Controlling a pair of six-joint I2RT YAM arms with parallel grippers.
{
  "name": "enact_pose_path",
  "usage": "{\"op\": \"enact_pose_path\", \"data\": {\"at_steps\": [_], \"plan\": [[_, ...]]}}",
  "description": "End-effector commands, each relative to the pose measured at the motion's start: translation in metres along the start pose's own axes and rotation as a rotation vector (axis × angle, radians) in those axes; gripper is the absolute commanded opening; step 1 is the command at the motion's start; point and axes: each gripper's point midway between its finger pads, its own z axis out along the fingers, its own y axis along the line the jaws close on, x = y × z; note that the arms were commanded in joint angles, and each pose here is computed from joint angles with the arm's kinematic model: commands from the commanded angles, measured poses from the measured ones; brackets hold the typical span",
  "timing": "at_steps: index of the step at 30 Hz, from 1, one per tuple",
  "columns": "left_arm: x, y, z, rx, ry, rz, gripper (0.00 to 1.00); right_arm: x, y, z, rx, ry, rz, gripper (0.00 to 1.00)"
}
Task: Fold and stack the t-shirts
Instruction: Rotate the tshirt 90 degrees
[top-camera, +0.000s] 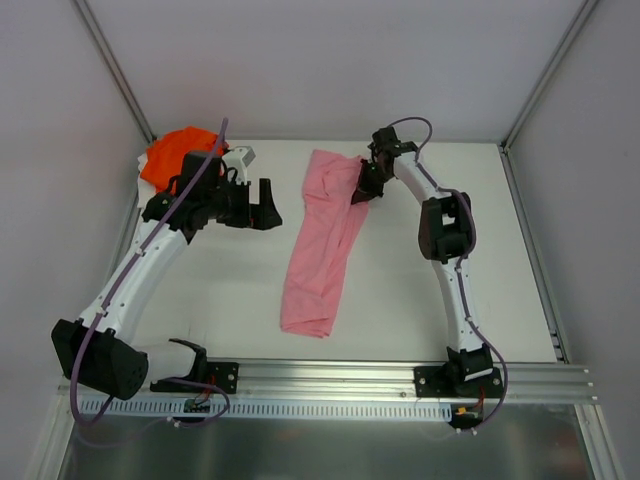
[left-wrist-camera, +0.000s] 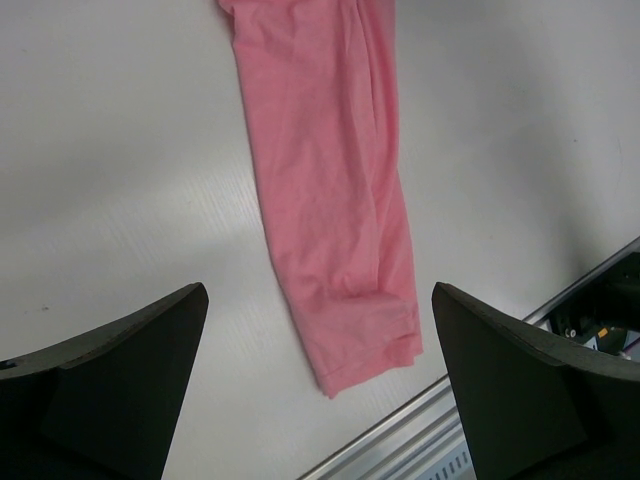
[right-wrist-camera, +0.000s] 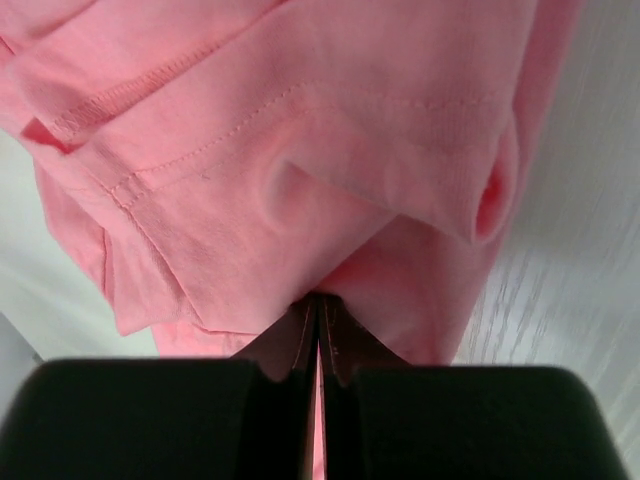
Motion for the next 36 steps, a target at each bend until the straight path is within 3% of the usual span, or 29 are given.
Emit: {"op": "enact_pose_path", "data": {"at_steps": [1,9,15,16,17,19,20,22,24,25,26,29,32,36], "plan": [[-0.006,-0.001,-0.021,-0.023,-0.036,0.023,0.99,-0.026,-0.002,0.000,0.053,-0.081,-0.024,0.00],[0.003,0.000,-0.029,-0.037,-0.028,0.016,0.98,-0.052,-0.009,-0.004,0.035,-0.154,-0.010,0.00],[0.008,-0.001,-0.026,-0.022,-0.022,0.015,0.99,-0.079,0.009,-0.038,-0.001,-0.272,-0.088,0.00],[0.010,-0.003,-0.024,-0.005,-0.019,0.016,0.99,-0.084,0.016,-0.053,-0.018,-0.300,-0.102,0.07],[0.011,-0.003,-0.022,0.001,-0.019,0.018,0.98,-0.086,0.019,-0.061,-0.026,-0.313,-0.111,0.53],[0.013,-0.002,-0.016,0.017,-0.026,0.019,0.98,-0.080,0.017,-0.073,-0.013,-0.314,-0.137,0.96],[0.015,-0.004,-0.013,0.036,-0.022,0.016,0.99,-0.080,0.029,-0.101,-0.026,-0.349,-0.156,0.99],[0.021,-0.002,-0.001,0.056,-0.001,-0.002,0.99,-0.055,0.019,-0.106,-0.001,-0.300,-0.152,1.00],[0.030,-0.001,0.012,0.090,0.058,-0.029,0.99,-0.038,0.031,-0.144,-0.020,-0.341,-0.184,1.00],[0.033,-0.003,0.016,0.107,0.079,-0.037,0.99,-0.006,0.012,-0.130,0.013,-0.265,-0.168,0.99],[0.035,-0.004,0.020,0.123,0.092,-0.048,0.99,0.008,0.021,-0.155,-0.002,-0.295,-0.196,0.99],[0.048,-0.005,0.033,0.166,0.164,-0.080,0.99,0.073,-0.006,-0.144,0.042,-0.174,-0.191,1.00],[0.067,-0.008,0.045,0.225,0.264,-0.129,0.99,0.123,-0.018,-0.158,0.043,-0.156,-0.190,0.99],[0.085,-0.012,0.052,0.273,0.296,-0.189,0.99,0.167,-0.033,-0.155,0.056,-0.116,-0.165,1.00]]}}
